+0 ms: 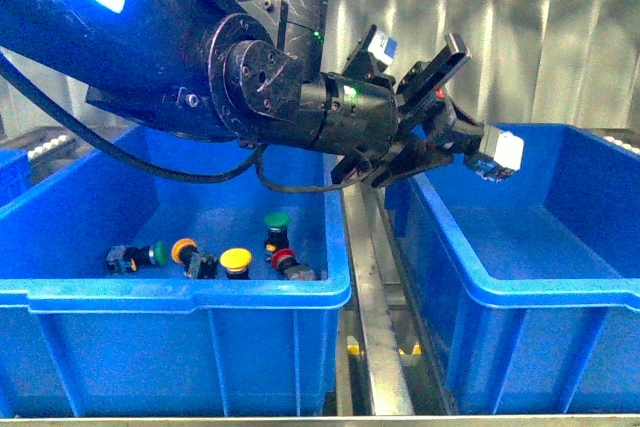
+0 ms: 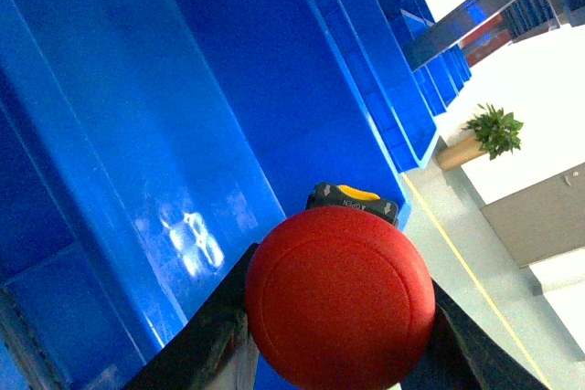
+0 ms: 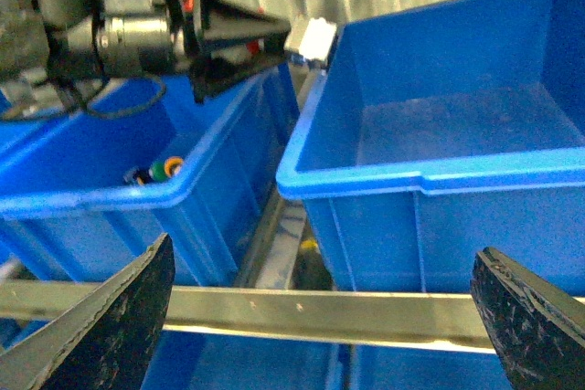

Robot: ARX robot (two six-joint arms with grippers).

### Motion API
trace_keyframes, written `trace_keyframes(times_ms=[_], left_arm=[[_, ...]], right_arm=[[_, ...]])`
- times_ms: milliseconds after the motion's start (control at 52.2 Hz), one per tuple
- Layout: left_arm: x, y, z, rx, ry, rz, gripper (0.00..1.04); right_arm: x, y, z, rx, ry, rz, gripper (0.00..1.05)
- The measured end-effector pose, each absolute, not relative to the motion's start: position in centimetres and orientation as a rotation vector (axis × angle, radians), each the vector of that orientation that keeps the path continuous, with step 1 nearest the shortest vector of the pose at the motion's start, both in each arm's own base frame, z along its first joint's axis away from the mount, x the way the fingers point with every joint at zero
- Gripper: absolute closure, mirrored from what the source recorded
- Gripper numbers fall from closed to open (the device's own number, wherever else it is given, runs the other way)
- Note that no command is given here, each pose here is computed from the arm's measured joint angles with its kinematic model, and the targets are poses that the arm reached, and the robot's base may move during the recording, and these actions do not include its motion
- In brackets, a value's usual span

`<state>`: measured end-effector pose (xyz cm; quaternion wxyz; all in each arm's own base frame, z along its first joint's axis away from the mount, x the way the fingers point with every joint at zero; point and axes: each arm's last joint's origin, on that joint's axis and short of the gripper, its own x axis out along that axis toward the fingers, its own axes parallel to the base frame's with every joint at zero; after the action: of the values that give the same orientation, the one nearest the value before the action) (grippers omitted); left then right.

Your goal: Pick red and yellow buttons and place in box

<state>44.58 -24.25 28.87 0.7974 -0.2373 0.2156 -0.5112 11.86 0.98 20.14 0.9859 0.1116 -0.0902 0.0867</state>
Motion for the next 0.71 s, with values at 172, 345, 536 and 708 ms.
trace_keyframes(times_ms=[172,345,536,708], left_arm=[[44.6,-24.3,29.6,-0.482,0.45,-1.11,0.73],[44.5,-24.3,30.1,-0.468,0.435,-1.116,0.73],[44.4,-24.5,30.4,-0.45,0.44,-1.114,0.73],[44.2,-25.1,31.3,-0.437,0.421,-1.13,0.73]], right_arm=[[14.7,2.0,25.4,0.232,-0.281,0.292,0.07],[19.4,-0.4,30.1,0.535,-0.126,0.16,0.07],[22.7,-2.6,33.6,0.995,-0.048,0.078,0.07],[23.5,-3.0,34.5,1.287,-0.023,0.015,0.07]])
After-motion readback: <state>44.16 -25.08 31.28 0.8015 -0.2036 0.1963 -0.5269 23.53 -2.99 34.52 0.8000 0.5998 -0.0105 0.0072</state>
